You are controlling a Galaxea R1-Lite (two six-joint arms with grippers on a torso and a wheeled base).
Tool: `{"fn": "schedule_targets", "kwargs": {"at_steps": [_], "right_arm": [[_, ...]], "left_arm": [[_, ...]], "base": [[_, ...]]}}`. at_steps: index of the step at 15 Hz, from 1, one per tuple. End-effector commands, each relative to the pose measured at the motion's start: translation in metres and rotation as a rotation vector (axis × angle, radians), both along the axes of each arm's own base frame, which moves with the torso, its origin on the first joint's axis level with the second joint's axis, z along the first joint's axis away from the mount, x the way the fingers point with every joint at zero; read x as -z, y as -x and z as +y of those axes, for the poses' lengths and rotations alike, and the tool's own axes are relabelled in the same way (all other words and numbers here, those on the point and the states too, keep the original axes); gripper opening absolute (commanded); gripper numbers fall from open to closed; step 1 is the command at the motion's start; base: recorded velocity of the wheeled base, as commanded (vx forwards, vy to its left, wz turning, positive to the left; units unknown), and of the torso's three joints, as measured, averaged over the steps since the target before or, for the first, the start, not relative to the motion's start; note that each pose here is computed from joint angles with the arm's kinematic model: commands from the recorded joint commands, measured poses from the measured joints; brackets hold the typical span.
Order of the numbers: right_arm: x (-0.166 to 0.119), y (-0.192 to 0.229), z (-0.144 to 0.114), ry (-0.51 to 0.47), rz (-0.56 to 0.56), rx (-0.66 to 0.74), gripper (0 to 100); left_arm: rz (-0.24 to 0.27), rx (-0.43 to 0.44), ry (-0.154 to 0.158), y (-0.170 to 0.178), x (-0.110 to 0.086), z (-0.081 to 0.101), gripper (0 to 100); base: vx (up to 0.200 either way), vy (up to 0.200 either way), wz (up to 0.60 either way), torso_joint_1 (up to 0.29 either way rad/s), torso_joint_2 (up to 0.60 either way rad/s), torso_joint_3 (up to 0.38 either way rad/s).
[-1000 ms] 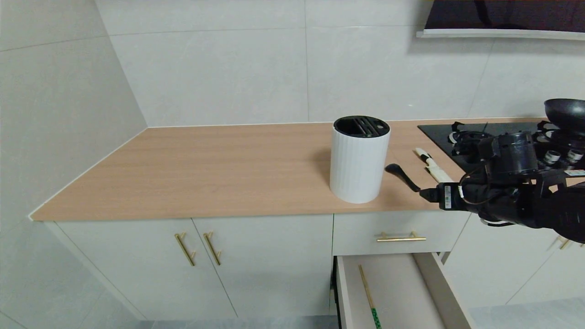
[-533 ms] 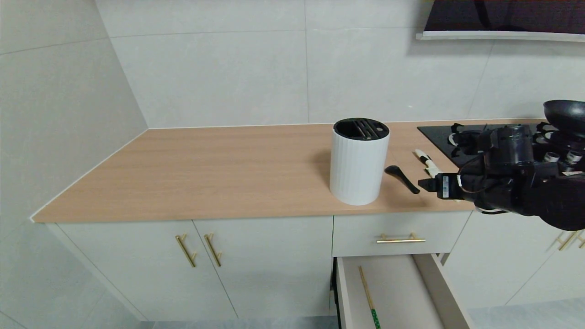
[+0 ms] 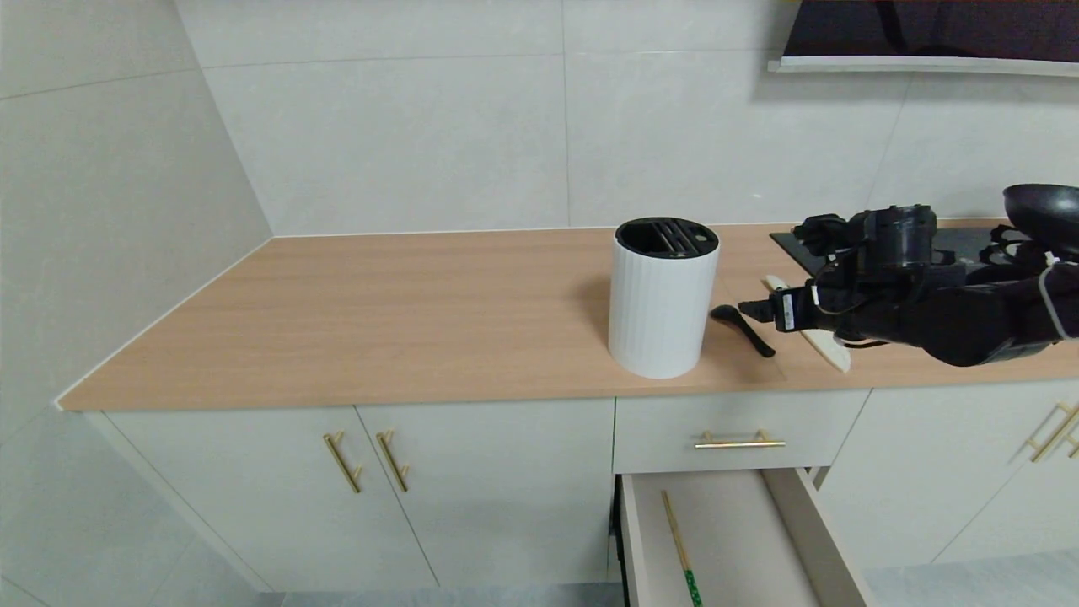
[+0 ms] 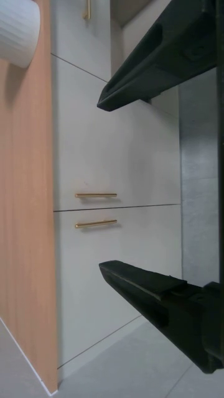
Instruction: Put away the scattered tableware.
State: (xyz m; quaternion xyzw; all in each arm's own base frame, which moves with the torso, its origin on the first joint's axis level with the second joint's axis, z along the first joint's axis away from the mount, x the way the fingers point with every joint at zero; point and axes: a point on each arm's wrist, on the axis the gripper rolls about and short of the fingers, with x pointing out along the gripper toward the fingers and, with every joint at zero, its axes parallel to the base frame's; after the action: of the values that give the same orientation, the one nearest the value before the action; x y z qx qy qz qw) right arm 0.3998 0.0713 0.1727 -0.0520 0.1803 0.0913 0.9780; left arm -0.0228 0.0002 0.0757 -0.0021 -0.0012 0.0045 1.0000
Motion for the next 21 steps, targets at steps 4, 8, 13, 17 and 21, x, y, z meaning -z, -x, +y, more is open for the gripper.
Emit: {"fn": "schedule_targets", "kwargs": {"at_steps": [4,8,13,17,21], "right_arm": [[0.055,-0.039,-0.010,0.009,0.094,-0.006,100],[0.065,-0.046,-0.013,0.004,0.105,-0.007,100],[0.086,-0.060,-0.011,0.002,0.115,0.001,100],[0.089,-0.072,-0.010,-0.041,0.093,0.025,100],[0.093,-0.074,-0.010,-0.039,0.097,0.028,100]], "left_arm": [[-0.001,0.000,0.000,0.000,0.000,0.000,100],[-0.001,0.000,0.000,0.000,0.000,0.000,100],[-0.001,0.000,0.000,0.000,0.000,0.000,100],[-0.001,0.000,0.000,0.000,0.000,0.000,100],[-0.001,0.000,0.000,0.000,0.000,0.000,100]], "base": [[0.000,0.000,0.00,0.000,0.00,0.000],[0.000,0.000,0.00,0.000,0.00,0.000],[0.000,0.000,0.00,0.000,0.00,0.000],[0.000,0.000,0.00,0.000,0.00,0.000],[0.000,0.000,0.00,0.000,0.00,0.000]]}}
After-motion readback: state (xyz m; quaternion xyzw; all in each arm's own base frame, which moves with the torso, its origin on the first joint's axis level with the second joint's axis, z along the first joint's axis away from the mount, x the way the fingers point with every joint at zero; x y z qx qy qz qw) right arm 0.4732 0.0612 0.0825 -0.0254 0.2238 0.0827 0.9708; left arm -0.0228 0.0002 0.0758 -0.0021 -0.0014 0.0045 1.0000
